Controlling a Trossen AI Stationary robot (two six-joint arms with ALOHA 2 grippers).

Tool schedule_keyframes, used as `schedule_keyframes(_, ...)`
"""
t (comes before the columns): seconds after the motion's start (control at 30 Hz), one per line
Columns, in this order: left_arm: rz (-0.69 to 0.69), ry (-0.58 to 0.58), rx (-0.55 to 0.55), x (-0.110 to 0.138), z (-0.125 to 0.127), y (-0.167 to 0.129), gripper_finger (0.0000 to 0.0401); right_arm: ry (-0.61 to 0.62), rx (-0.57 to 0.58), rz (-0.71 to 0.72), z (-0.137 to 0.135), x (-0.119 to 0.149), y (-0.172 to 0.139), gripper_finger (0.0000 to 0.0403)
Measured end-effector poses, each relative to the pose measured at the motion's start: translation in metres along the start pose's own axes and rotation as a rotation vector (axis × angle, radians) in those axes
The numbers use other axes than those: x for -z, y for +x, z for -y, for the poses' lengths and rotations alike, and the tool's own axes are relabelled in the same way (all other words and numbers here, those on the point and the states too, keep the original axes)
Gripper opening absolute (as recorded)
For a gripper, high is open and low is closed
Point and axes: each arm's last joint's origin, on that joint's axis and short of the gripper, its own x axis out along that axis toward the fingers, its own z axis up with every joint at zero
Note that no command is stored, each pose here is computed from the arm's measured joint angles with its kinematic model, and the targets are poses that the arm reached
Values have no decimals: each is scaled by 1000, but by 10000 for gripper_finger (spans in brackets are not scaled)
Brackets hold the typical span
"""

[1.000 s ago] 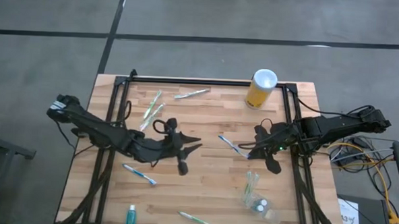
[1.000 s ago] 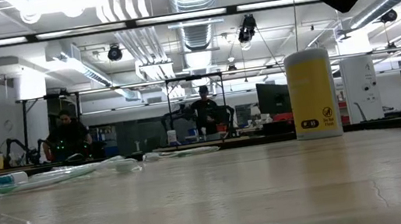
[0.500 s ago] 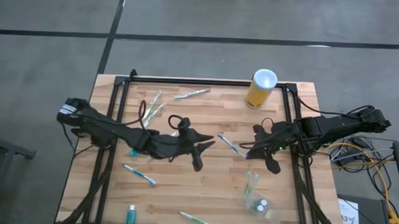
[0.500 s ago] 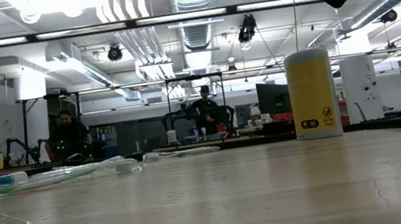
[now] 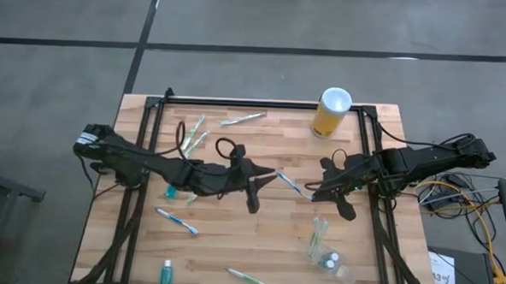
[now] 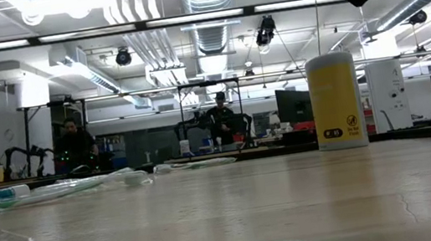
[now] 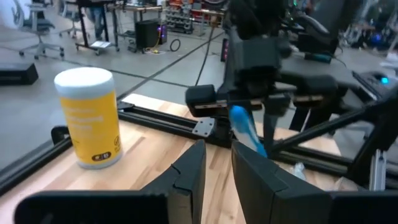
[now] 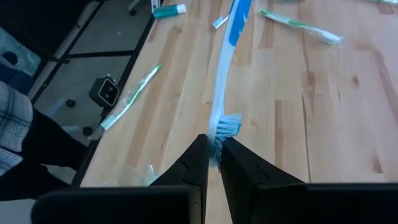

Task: Pick & Place toothbrushing station
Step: Put the top blue toothbrush into the transparent organizer

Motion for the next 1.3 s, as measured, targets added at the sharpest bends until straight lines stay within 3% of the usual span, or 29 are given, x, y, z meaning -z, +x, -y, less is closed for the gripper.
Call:
schedule_keyframes(0.67,2,-21,-5,-1,-5,3,83,-4,0,0,0,0,0,28)
schedule_keyframes(0.93,-23,-32,127,-1,0,3,83,-4,1,0,0,0,0,28)
schedule_keyframes(1.3,43,-18,87,-7,-3,4,83,-4,1,1,0,0,0,28)
